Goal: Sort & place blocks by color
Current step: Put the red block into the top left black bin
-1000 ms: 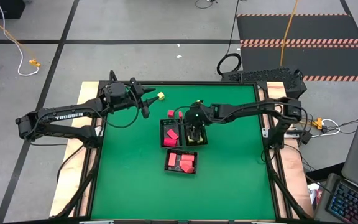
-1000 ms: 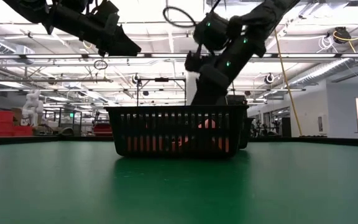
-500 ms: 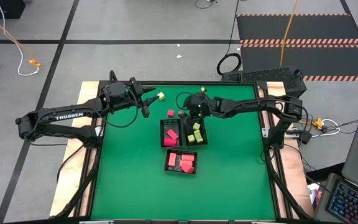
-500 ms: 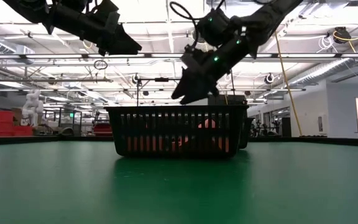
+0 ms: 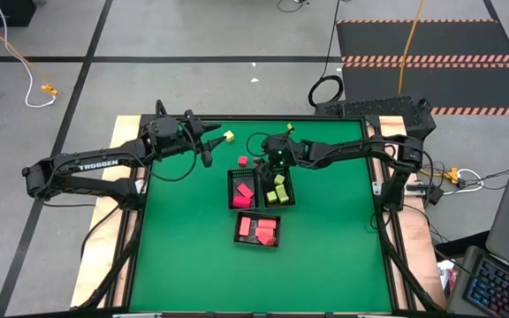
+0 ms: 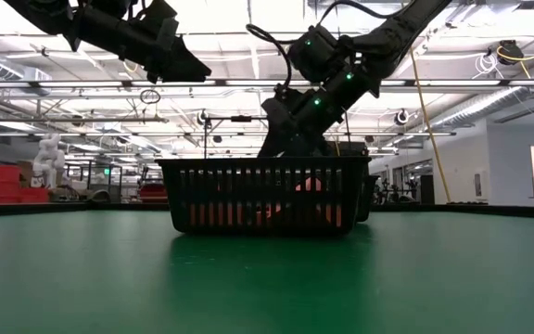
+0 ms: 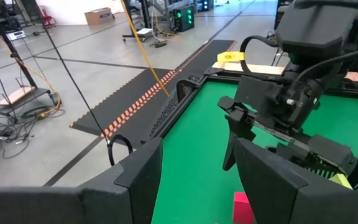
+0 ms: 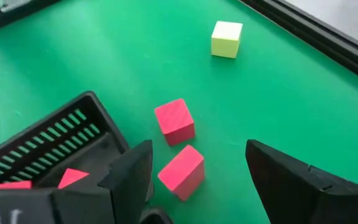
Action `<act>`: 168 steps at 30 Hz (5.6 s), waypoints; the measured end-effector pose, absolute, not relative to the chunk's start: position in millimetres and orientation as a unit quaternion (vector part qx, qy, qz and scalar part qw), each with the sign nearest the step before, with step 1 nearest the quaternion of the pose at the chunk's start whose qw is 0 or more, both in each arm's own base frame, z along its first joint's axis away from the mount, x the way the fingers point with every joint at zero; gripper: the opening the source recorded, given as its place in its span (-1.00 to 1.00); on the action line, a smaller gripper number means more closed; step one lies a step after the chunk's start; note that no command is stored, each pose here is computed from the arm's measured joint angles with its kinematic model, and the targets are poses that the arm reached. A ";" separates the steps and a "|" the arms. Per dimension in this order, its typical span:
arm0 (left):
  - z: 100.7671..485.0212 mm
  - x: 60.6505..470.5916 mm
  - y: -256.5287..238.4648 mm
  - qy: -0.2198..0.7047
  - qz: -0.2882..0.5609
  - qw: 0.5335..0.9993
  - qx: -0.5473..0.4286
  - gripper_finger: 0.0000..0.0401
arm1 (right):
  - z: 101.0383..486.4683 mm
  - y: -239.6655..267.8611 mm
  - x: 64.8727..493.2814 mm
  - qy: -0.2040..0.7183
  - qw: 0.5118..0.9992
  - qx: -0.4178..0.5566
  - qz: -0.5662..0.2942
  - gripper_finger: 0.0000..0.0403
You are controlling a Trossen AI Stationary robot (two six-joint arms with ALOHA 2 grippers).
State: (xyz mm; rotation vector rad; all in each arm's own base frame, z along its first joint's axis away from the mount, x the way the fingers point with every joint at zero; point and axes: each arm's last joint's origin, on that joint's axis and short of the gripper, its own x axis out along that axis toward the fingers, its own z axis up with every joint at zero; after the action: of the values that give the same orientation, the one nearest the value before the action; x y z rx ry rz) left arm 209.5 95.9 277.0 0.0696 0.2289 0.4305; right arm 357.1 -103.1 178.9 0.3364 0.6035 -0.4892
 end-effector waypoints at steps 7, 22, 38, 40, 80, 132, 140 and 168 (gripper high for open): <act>277.2 209.6 95.9 0.112 0.213 0.970 0.035 0.02 | 173.1 -98.1 359.6 0.303 0.912 0.156 -0.228 0.25; 295.3 241.8 101.6 0.135 0.209 0.969 -0.016 0.02 | 254.3 -98.2 351.5 0.436 0.864 0.108 -0.227 0.25; 267.6 338.3 143.2 0.436 0.052 0.886 0.148 0.02 | 271.6 -67.5 264.0 0.512 0.808 0.126 -0.262 0.25; 263.8 345.8 145.0 0.433 0.024 0.888 0.152 0.01 | 267.8 -62.7 251.1 0.490 0.821 0.133 -0.262 0.25; 252.2 395.5 100.3 0.399 0.322 0.807 -0.292 -0.32 | 235.0 -23.8 207.3 0.321 0.915 0.162 -0.181 0.25; 219.6 403.8 131.6 0.379 0.422 0.685 -0.457 -0.10 | 229.3 15.8 194.0 0.396 0.905 0.125 -0.091 0.25; 209.5 403.4 129.6 0.403 0.429 0.669 -0.453 0.40 | 229.5 15.9 194.2 0.394 0.905 0.131 -0.093 0.25; 193.8 407.9 123.0 0.421 0.431 0.659 -0.451 0.15 | 229.1 15.8 193.7 0.398 0.904 0.125 -0.092 0.25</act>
State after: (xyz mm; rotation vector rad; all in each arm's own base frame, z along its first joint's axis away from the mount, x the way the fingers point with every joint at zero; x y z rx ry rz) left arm 407.9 123.0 193.8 -1.0219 0.9524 0.9754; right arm 193.7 15.8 229.1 0.2590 0.8215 -0.1895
